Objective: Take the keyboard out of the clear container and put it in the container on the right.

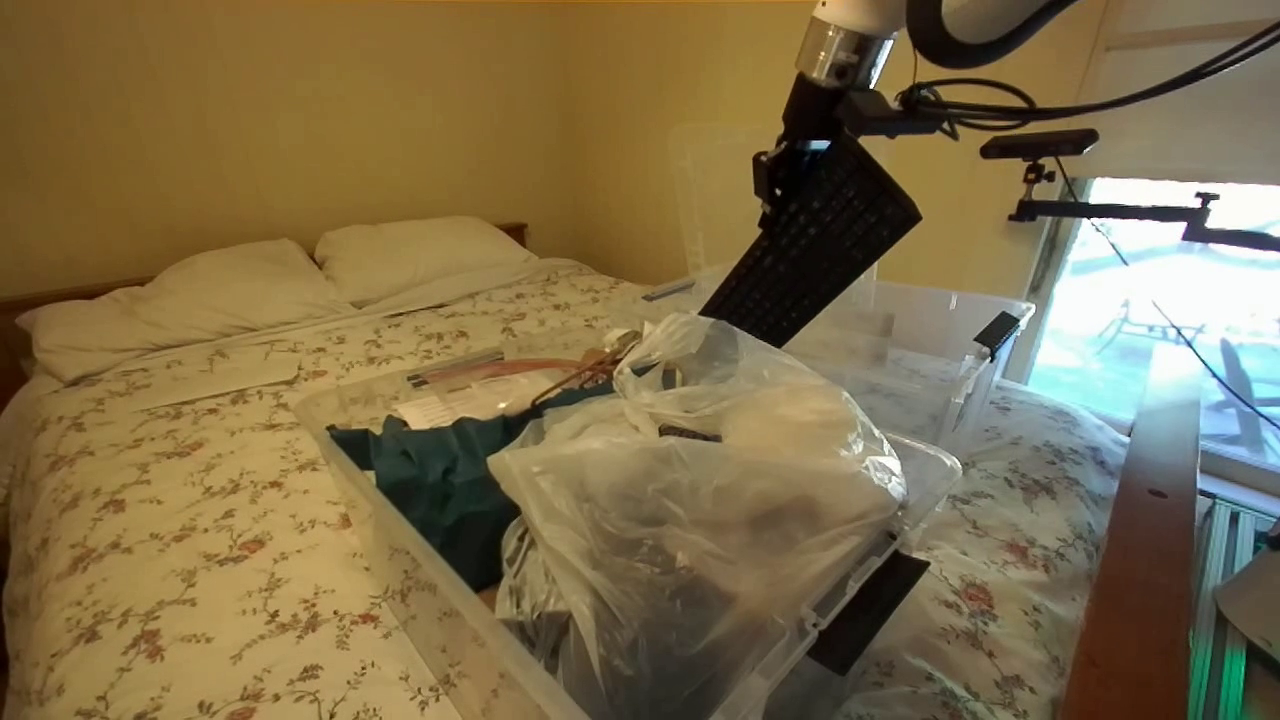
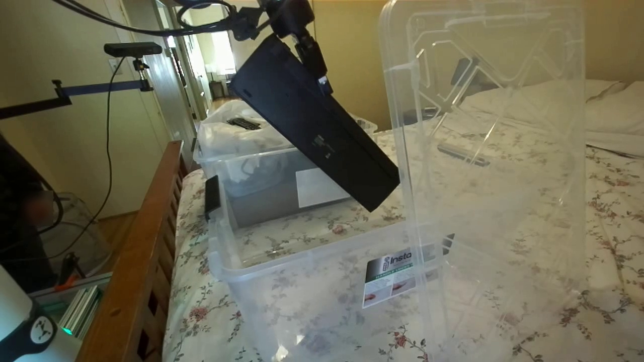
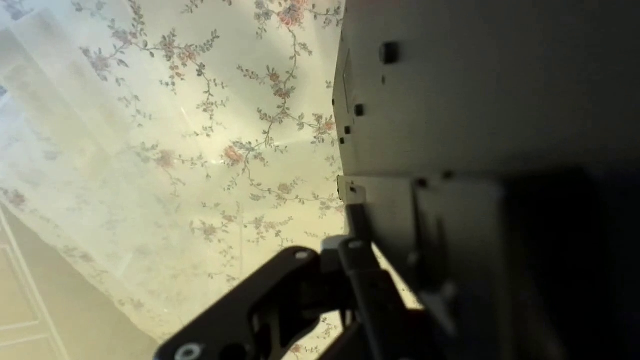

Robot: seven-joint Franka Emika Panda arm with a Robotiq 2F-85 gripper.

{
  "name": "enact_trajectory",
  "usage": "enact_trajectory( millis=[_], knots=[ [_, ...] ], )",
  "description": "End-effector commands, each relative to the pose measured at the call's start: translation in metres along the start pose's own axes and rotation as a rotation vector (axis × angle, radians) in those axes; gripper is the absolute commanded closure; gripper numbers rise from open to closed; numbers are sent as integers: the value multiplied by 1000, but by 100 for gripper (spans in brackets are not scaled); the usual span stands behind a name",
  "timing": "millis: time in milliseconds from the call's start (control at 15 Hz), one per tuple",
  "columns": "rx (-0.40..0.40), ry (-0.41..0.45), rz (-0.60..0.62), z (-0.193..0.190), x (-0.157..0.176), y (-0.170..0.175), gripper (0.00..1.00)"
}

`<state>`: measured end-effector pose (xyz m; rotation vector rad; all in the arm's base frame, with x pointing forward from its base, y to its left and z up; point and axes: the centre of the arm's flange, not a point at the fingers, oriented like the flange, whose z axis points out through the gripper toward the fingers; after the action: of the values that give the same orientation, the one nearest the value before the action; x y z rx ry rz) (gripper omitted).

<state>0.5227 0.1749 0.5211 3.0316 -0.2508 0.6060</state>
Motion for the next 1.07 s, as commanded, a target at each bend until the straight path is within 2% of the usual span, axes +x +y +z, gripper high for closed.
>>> enact_trajectory(
  millis=[0, 133, 267, 400, 600, 667, 733, 1000],
  knots=[
    [130, 113, 38, 16, -1, 8, 94],
    [200, 180, 62, 18, 0, 6, 94],
    [253, 205, 51, 21, -3, 8, 94],
    [249, 180, 3, 25, -10, 13, 94],
    [169, 123, -150, 29, -19, 28, 94],
    [163, 110, -177, 31, -22, 31, 94],
    [173, 106, -125, 47, -16, 14, 74],
    [157, 92, -166, 47, -20, 21, 74]
  ],
)
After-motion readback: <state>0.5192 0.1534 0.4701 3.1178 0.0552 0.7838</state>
